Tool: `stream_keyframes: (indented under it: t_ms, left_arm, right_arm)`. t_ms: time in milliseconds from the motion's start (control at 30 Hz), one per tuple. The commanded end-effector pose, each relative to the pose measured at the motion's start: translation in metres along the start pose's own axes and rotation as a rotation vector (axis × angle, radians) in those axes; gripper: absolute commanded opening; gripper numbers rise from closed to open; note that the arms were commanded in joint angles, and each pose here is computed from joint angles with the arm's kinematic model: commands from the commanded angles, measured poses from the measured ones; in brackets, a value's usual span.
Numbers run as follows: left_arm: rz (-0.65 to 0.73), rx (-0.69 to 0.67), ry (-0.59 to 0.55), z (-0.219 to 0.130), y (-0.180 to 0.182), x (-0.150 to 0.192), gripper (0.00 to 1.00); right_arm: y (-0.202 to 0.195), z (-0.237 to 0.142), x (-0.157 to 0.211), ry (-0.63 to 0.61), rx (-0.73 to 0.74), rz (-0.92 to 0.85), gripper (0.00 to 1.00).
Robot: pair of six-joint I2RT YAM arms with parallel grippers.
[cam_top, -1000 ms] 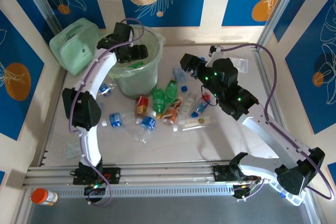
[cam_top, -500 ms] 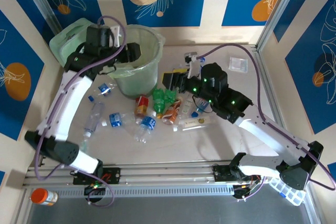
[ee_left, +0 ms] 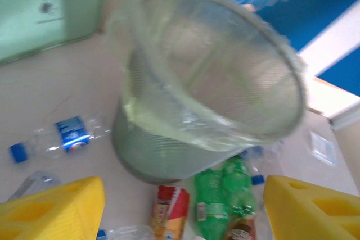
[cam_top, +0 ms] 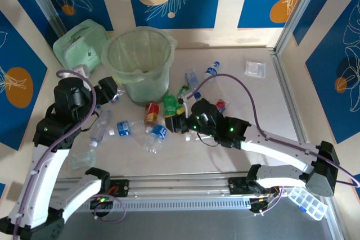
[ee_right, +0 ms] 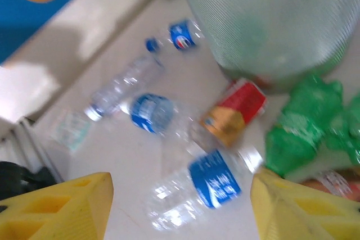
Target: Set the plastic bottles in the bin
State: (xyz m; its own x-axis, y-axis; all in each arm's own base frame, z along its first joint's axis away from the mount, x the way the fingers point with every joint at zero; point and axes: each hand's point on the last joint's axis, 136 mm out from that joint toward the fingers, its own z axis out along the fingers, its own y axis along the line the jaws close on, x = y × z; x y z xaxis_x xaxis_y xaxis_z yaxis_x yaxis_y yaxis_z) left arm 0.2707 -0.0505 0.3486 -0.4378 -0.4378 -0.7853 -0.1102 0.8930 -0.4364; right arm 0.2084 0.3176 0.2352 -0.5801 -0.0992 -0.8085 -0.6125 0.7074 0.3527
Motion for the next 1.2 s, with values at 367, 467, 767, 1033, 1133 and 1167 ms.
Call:
stream_keyframes:
  t_ms: [367,467,767,1033,1133,1167]
  left_arm:
    - [-0.519,-0.363,0.171,0.093,0.162,0.074,0.78]
    - [-0.574,-0.379,0.214,0.11,0.173,0.085,0.78]
    - [-0.512,-0.525,0.222,0.119,0.204,0.103,0.79]
    - [-0.291,-0.508,0.202,0.118,0.202,0.128,0.86]
    - [-0.241,-0.486,0.197,0.114,0.196,0.137,0.89]
    - [-0.227,-0.474,0.201,0.113,0.193,0.14,0.9]
  right_arm:
    - [-0.012,0.005,-0.008,-0.101,0.008,0.091,0.68]
    - [-0.014,0.007,-0.006,-0.107,0.013,0.091,0.69]
    - [-0.015,0.021,0.001,-0.075,0.023,0.086,0.7]
    - [-0.007,0.032,0.008,-0.015,-0.003,0.072,0.72]
    - [-0.007,0.034,0.008,-0.008,-0.005,0.07,0.72]
    - [-0.007,0.035,0.009,-0.002,-0.005,0.07,0.73]
